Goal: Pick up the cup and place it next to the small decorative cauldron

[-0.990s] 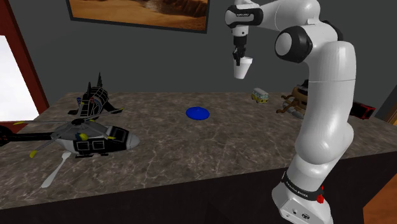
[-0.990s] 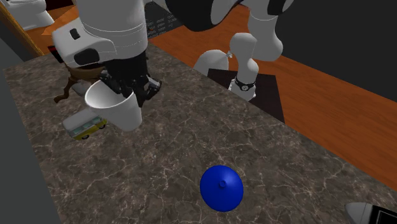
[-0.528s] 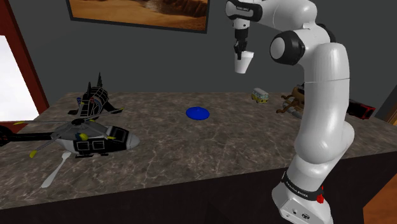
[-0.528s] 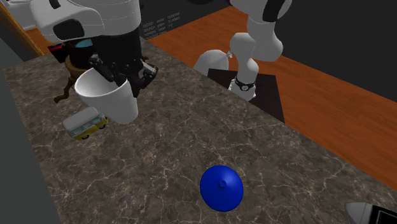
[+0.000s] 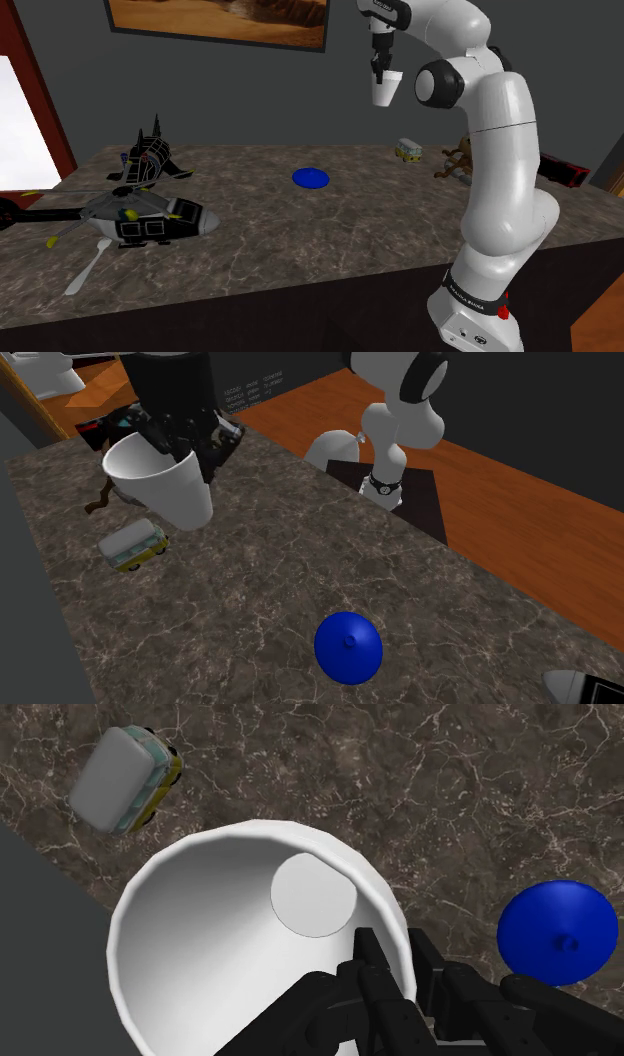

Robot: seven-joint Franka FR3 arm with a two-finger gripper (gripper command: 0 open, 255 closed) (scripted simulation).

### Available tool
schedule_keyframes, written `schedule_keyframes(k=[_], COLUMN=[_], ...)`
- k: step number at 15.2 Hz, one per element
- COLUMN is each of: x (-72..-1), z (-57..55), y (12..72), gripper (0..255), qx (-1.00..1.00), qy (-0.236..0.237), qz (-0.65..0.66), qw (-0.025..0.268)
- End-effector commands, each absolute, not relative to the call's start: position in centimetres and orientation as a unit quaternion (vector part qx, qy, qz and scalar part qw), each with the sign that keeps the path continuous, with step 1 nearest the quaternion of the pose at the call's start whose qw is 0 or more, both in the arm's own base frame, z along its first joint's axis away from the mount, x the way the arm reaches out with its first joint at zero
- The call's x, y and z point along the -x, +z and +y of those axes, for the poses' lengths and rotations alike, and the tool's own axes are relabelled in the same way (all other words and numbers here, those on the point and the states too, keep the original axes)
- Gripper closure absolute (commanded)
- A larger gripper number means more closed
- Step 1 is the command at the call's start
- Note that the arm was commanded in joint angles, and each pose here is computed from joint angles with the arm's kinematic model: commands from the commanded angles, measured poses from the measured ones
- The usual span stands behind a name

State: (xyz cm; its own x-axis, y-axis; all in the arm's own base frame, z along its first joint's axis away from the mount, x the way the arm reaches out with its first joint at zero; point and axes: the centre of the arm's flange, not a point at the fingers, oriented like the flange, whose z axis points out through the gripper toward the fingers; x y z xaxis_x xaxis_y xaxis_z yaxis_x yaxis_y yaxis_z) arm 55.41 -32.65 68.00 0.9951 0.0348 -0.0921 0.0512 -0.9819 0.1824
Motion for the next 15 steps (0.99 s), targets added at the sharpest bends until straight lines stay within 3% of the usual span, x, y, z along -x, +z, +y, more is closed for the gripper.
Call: schedule_keyframes(k=[1,15], x=[-53.3,-34.9], z=[-33.0,-34.6], y=[68.3,68.3], gripper=[255,255], qx=[-0.994,-0.994], qy=[-0.043,-0.043], qz=[0.022,0.022], qw=[0.093,0.093])
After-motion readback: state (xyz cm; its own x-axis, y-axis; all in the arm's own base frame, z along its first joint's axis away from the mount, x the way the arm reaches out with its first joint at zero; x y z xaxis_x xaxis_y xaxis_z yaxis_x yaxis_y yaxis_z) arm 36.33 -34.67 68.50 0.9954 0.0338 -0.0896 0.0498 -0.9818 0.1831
